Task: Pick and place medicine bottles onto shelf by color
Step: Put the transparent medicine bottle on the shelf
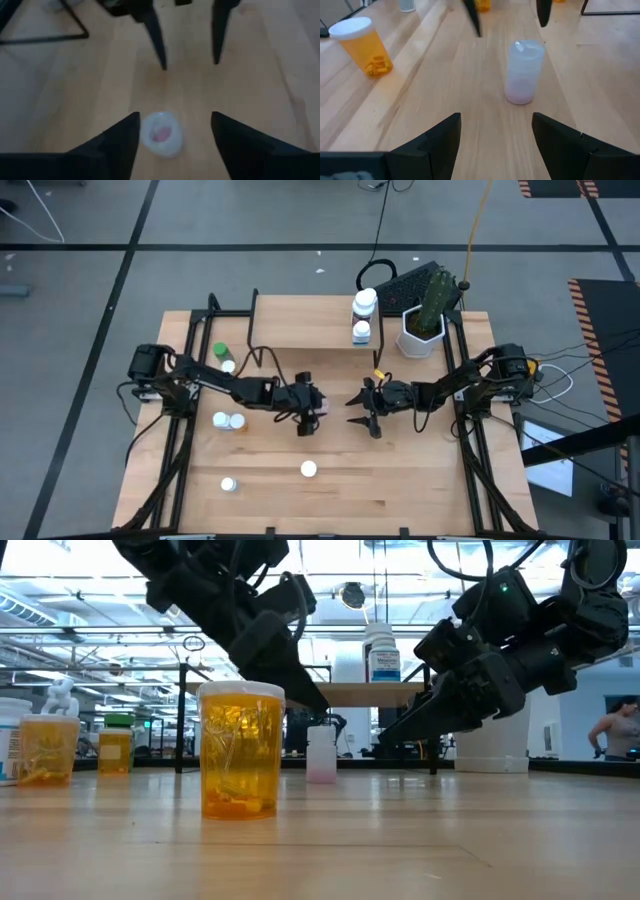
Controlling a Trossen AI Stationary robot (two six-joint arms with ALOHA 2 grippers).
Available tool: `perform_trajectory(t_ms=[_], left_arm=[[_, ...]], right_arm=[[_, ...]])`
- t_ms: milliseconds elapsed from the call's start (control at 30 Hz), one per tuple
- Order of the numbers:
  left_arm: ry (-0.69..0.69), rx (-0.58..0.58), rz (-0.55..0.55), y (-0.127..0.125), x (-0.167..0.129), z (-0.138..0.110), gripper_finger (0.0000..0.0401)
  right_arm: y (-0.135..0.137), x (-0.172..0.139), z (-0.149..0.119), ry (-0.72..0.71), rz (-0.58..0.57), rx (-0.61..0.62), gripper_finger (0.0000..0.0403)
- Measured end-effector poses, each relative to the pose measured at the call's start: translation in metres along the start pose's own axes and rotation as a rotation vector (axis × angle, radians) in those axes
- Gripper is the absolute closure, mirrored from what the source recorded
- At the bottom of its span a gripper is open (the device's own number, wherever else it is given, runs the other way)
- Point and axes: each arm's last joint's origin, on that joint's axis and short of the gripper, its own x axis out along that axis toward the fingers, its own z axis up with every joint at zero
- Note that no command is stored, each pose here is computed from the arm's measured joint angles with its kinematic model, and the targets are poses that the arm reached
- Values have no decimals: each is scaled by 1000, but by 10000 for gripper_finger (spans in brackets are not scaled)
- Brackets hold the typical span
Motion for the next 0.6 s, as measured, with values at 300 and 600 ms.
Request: perform_trajectory(t_ms=[300, 600], left_arm=[[36, -9, 39, 0, 17, -12, 29], [93, -20, 47, 5, 42, -31, 67]], right_arm=[[0, 0, 2, -17, 0, 22, 165], [0, 0, 3, -35, 2, 37, 165]])
